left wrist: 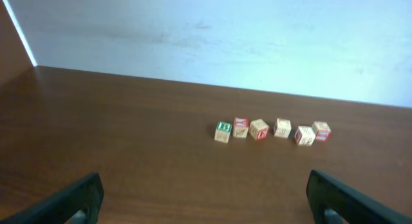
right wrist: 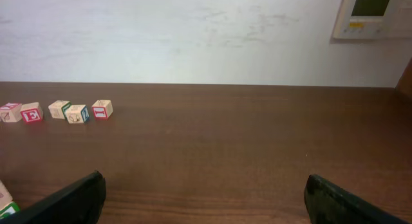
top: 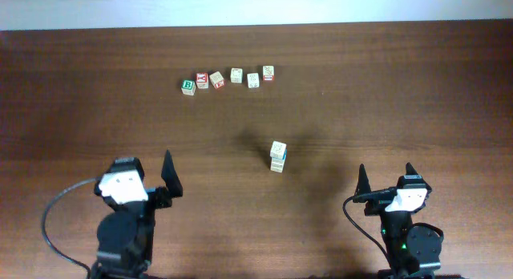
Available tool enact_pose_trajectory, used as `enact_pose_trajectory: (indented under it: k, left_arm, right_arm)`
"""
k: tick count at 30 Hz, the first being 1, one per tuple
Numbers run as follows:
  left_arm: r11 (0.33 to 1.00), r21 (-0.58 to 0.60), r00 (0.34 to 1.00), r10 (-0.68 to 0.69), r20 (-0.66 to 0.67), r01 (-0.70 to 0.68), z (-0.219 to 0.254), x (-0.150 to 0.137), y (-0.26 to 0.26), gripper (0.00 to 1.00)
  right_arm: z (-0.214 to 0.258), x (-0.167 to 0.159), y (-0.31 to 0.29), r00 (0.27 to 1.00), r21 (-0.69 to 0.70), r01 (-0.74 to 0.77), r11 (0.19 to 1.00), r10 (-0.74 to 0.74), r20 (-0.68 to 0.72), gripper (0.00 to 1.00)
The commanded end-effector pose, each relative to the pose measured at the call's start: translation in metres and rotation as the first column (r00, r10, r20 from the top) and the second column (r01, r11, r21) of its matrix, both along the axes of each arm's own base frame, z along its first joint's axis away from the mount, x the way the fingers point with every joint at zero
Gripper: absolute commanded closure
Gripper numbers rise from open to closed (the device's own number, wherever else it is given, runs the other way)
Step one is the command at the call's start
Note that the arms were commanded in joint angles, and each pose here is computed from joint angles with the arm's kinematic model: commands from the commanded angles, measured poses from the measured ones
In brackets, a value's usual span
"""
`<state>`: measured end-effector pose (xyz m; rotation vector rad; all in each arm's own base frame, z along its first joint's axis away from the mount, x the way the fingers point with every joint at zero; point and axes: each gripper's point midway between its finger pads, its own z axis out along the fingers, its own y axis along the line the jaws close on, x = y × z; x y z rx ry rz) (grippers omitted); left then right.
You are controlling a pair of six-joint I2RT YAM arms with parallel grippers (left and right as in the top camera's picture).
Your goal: Rotate 4 blocks
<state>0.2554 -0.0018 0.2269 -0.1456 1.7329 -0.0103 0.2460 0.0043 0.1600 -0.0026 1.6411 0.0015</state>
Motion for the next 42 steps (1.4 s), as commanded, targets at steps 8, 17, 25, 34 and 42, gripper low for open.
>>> enact_pose_trajectory:
  k: [8,17,25,34,42]
  left_arm:
    - [0.997,0.060,0.991,-0.046,0.122,0.039,-0.059,-0.010,-0.001,0.01]
    - [0.997,0.061,0.993,-0.052,0.104,0.046,-0.066,-0.010,-0.002,0.01]
    - [0.997,0.060,0.993,-0.062,0.103,0.056,-0.066,-0.010,-0.004,0.01]
    - [0.997,0.061,0.993,-0.062,0.103,0.056,-0.066,-0.010,-0.004,0.01]
    - [0.997,0.061,0.993,-0.062,0.103,0.056,-0.066,-0.010,-0.004,0.01]
  right_arm:
    - [-0.003,0.000,-0.004,1.000,0.000,0.019,1.000,-0.019,-0.003,0.02]
    - [-0.003,0.000,-0.004,1.000,0.000,0.019,1.000,-0.019,-0.003,0.02]
    - [-0.003,0.000,-0.004,1.000,0.000,0.019,1.000,-0.019,-0.004,0.02]
    - [-0.003,0.000,-0.004,1.000,0.000,0.019,1.000,-0.019,-0.004,0.02]
    - [-0.003,0.000,-0.004,1.000,0.000,0.019,1.000,-0.019,-0.004,0.02]
